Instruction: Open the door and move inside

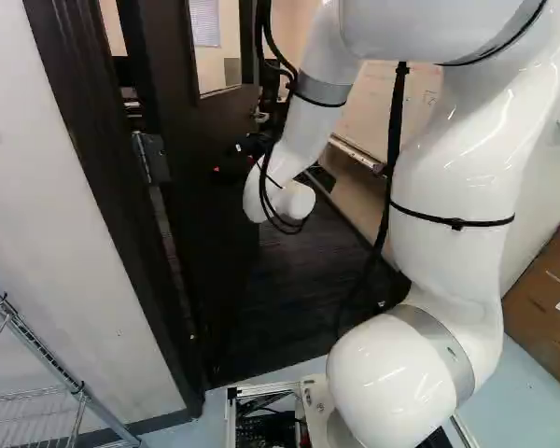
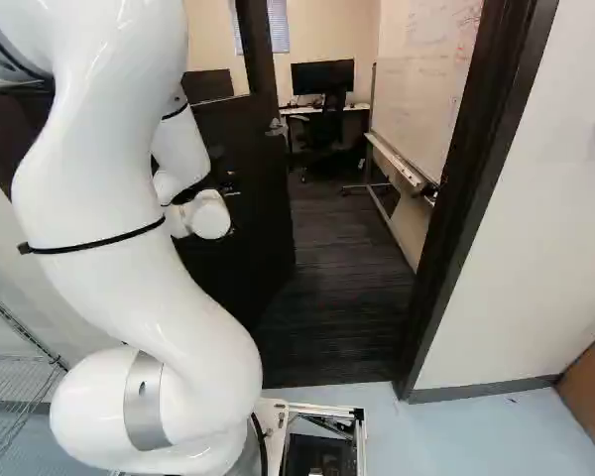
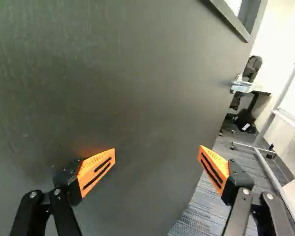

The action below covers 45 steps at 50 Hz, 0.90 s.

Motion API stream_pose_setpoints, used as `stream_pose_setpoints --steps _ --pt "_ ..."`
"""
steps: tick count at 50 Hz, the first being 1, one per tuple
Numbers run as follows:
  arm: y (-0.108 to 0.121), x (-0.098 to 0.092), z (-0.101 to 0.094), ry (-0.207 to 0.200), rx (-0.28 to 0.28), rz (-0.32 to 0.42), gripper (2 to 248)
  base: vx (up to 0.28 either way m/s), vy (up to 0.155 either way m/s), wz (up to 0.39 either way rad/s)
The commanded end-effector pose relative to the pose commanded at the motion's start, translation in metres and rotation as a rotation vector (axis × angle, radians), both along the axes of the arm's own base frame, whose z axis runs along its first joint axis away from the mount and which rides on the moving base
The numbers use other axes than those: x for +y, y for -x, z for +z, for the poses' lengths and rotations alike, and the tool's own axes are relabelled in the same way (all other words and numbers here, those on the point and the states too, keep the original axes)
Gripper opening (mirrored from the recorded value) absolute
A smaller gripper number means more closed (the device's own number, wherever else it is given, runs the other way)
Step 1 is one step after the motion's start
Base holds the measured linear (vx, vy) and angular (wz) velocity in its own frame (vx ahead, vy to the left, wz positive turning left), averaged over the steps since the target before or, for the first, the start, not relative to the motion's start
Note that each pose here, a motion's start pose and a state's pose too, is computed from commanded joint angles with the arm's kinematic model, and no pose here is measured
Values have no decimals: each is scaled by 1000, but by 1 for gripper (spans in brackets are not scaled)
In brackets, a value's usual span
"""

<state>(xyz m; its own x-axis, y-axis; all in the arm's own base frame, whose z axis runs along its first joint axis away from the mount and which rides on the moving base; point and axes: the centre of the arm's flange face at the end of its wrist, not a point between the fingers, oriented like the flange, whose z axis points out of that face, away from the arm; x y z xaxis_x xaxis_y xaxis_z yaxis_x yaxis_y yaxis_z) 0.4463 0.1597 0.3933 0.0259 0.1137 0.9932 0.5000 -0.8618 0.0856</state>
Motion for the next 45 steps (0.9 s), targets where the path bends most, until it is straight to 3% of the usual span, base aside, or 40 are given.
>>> stream_pose_setpoints --steps 45 --pt "-18 39 3 4 -96 191 247 0 0 0"
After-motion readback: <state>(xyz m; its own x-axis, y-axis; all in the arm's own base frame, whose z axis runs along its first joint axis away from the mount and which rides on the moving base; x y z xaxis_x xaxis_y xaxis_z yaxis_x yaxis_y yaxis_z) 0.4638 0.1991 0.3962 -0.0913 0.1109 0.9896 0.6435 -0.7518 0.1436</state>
